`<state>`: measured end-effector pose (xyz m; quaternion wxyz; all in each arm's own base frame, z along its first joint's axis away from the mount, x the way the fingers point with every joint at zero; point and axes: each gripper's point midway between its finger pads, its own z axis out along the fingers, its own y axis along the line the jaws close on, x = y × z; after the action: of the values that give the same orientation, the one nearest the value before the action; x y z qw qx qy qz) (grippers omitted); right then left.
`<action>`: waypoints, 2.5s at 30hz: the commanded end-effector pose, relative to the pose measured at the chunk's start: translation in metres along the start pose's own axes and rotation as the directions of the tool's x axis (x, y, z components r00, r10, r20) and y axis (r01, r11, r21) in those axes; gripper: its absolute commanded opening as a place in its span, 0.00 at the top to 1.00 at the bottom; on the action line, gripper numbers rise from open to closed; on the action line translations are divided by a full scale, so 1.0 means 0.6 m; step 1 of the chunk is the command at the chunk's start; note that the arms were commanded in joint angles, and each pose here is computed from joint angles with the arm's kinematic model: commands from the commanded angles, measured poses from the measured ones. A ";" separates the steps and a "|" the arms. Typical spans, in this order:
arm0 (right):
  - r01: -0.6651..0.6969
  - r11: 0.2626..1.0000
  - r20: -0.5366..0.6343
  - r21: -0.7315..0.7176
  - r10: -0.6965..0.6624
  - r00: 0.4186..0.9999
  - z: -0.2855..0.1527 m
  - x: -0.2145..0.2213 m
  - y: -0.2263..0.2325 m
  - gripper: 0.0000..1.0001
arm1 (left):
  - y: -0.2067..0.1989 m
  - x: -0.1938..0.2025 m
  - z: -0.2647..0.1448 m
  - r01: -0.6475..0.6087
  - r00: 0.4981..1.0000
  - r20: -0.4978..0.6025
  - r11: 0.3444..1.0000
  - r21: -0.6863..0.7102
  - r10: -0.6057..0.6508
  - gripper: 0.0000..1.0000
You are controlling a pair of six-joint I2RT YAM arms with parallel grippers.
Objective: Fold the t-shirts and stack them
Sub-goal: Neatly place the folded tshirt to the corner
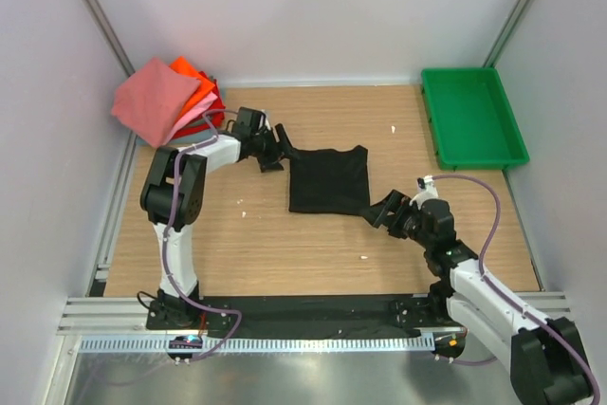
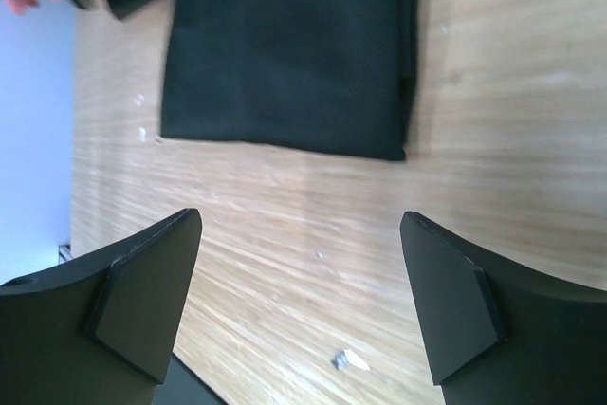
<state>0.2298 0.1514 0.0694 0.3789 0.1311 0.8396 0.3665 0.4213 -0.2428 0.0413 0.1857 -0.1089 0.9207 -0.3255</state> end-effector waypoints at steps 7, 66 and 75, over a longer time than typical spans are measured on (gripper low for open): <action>0.037 0.995 0.113 -0.094 -0.026 0.993 0.003 -0.038 0.035 0.07 | -0.019 0.037 0.089 -0.030 0.999 -0.042 0.999 0.035 0.031 0.53; 0.036 0.988 0.168 -0.148 -0.011 0.986 -0.016 -0.044 0.038 0.06 | -0.212 -0.440 -0.419 -0.067 0.857 0.508 0.962 0.265 -0.080 1.00; 0.035 0.988 0.172 -0.153 -0.009 0.985 -0.018 -0.044 0.037 0.06 | -0.211 -0.511 -0.541 -0.097 0.739 0.651 0.929 0.357 -0.173 1.00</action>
<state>0.2339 0.1477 0.0899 0.4385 0.1306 0.7926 0.4030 0.5845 -0.0687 0.3705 0.4545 -0.2227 0.7659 -0.3967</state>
